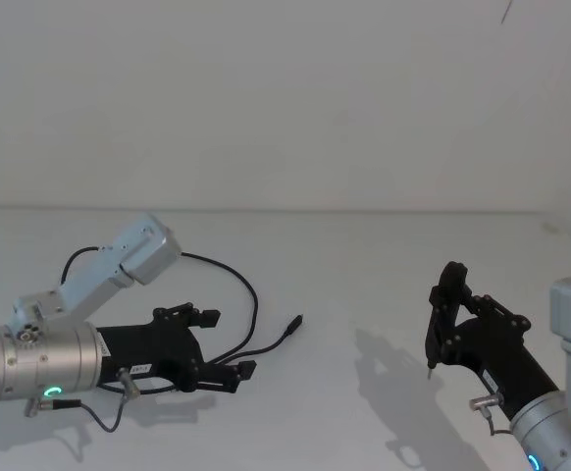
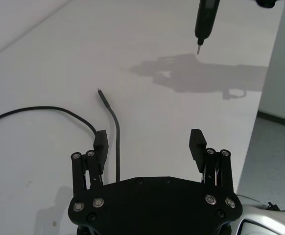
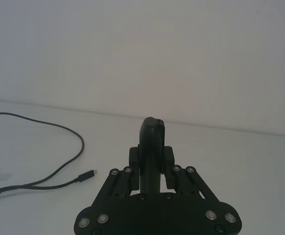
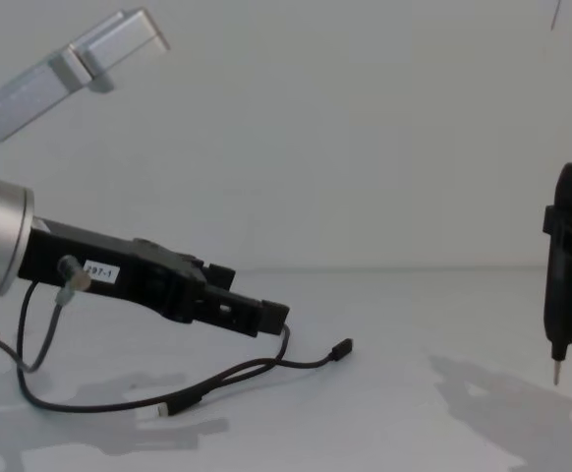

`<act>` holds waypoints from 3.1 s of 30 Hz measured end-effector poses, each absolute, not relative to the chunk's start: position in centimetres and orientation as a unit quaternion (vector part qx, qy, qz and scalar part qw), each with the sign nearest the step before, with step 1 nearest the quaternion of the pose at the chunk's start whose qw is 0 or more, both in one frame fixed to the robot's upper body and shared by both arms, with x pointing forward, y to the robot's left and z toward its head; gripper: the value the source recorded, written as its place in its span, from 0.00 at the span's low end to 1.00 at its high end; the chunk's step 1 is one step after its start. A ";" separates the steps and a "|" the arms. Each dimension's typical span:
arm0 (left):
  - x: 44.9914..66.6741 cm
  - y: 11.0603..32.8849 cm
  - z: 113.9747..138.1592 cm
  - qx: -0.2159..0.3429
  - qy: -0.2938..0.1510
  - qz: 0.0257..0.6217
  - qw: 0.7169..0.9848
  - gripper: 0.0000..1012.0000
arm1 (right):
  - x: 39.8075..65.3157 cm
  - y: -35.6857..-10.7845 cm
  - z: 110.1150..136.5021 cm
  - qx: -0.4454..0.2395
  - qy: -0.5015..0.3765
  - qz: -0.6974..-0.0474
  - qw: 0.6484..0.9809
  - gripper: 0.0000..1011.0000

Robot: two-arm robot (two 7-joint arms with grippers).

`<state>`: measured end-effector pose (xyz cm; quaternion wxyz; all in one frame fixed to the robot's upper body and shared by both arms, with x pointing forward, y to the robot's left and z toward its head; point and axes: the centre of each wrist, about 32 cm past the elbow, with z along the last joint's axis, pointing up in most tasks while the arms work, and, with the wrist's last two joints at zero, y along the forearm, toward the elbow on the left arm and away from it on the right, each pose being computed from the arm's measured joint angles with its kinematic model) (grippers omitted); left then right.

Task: Pick up the data cable with the one hand.

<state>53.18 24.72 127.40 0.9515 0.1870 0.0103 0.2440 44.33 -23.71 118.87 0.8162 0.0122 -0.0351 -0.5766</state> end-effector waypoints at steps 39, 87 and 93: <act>56.2 24.0 124.2 0.243 0.009 0.213 0.946 0.99 | 44.3 -23.7 118.9 0.012 -0.035 -0.577 0.816 0.28; 58.8 22.2 123.2 0.231 -0.036 0.220 0.947 0.04 | 44.3 -23.7 118.9 0.012 -0.035 -0.577 0.816 0.28; 58.0 22.3 124.5 0.220 -0.042 0.224 0.948 0.04 | 44.3 -23.7 118.9 0.012 -0.035 -0.577 0.816 0.28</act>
